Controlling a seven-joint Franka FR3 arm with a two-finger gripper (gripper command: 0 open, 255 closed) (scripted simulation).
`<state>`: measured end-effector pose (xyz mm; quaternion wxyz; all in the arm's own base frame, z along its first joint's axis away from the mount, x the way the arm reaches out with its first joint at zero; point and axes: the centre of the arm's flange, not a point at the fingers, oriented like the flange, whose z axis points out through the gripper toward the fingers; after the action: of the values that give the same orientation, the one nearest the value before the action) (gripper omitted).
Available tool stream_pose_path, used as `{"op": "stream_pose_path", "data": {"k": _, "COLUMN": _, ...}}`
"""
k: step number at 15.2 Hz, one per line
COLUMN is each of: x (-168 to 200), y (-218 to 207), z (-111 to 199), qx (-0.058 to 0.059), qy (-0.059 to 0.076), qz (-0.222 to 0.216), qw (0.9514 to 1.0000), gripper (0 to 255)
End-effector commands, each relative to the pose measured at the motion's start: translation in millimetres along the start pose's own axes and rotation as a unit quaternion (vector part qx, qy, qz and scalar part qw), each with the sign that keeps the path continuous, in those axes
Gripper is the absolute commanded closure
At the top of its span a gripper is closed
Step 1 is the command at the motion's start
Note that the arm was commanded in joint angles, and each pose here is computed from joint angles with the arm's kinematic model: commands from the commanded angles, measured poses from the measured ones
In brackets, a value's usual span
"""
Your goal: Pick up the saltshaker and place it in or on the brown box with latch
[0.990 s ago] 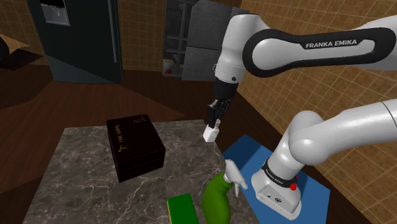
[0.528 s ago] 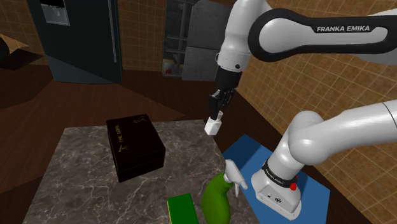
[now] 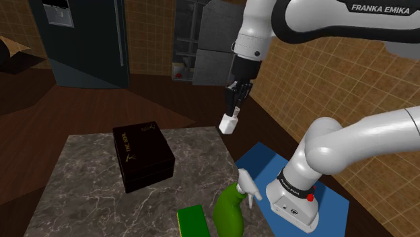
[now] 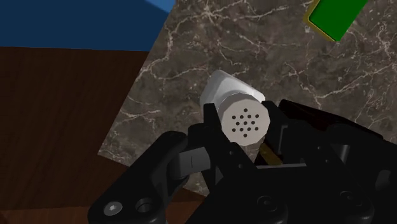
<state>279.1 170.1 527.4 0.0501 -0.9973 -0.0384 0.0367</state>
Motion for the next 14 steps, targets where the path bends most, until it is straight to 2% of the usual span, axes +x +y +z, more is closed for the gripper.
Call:
{"op": "stream_pose_path", "data": {"k": 1, "x": 0, "y": -1, "z": -8, "qx": 0.000, "qy": 0.000, "qz": 0.000, "qw": 1.0000, "gripper": 255}}
{"op": "stream_pose_path", "data": {"k": 14, "x": 115, "y": -126, "z": -29, "qx": 0.000, "qy": 0.000, "qz": 0.000, "qw": 1.0000, "gripper": 255}}
